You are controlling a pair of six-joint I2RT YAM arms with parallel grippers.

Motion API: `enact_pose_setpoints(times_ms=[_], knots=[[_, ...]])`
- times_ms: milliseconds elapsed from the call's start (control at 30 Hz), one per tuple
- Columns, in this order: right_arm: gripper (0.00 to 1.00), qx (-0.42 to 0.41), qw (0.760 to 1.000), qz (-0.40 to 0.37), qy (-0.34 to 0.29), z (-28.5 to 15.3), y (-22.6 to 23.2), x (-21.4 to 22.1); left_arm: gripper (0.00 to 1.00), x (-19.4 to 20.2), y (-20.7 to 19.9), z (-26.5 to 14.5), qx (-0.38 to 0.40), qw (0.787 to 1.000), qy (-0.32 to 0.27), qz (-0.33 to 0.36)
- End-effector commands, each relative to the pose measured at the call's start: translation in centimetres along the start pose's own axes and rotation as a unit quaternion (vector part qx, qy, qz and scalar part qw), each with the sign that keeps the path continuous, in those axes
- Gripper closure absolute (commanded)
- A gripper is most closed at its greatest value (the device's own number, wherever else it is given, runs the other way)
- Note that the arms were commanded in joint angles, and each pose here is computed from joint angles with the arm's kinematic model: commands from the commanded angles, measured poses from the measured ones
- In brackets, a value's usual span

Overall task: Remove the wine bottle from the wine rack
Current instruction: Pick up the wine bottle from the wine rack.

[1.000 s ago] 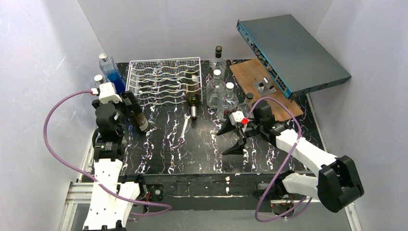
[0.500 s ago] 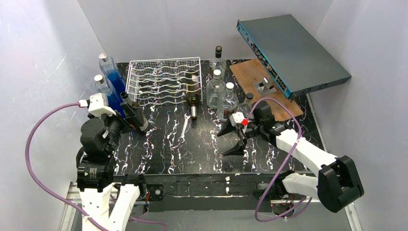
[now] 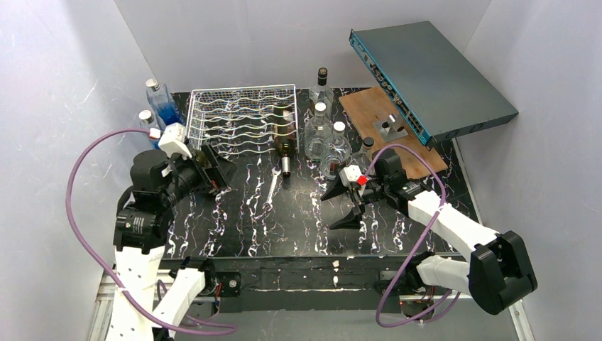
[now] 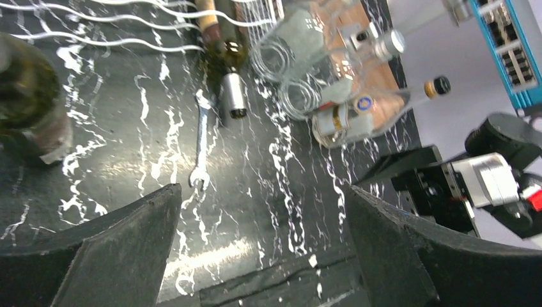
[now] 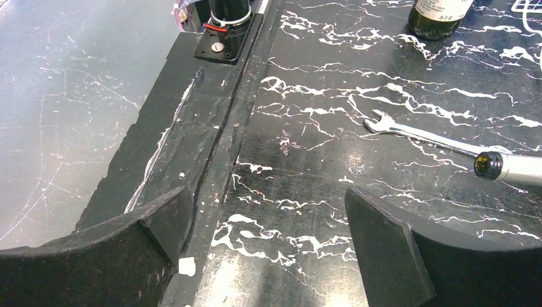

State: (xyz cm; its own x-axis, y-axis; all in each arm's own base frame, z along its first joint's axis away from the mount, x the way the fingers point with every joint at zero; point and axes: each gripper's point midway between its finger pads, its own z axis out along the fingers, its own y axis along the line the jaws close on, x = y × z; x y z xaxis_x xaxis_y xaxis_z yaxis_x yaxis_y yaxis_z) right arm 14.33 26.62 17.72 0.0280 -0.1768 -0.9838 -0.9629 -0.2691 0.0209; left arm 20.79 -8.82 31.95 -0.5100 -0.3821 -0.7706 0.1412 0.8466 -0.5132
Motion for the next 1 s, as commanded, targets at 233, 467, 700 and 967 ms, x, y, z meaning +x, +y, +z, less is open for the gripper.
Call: enact_pose_setpoints(times_ms=[233,467,700,967], knots=[[0.02,0.004,1.0,-0.019,-0.006,-0.3,-0.2,-0.7,0.02,3.2,-3.4,1.4,0.038,0.994,0.087,0.052],[0.02,0.005,1.0,-0.021,-0.007,-0.4,-0.3,-0.9,0.02,5.8,-4.7,6.9,0.033,0.987,0.136,0.082],[0.02,0.005,1.0,-0.027,-0.008,-0.5,-0.2,-1.0,0.02,7.0,-4.8,11.8,0.02,0.98,0.176,0.089],[0.02,0.005,1.0,-0.028,-0.007,-0.5,-0.1,-1.1,0.02,7.8,-4.2,15.0,-0.003,0.977,0.192,0.095]])
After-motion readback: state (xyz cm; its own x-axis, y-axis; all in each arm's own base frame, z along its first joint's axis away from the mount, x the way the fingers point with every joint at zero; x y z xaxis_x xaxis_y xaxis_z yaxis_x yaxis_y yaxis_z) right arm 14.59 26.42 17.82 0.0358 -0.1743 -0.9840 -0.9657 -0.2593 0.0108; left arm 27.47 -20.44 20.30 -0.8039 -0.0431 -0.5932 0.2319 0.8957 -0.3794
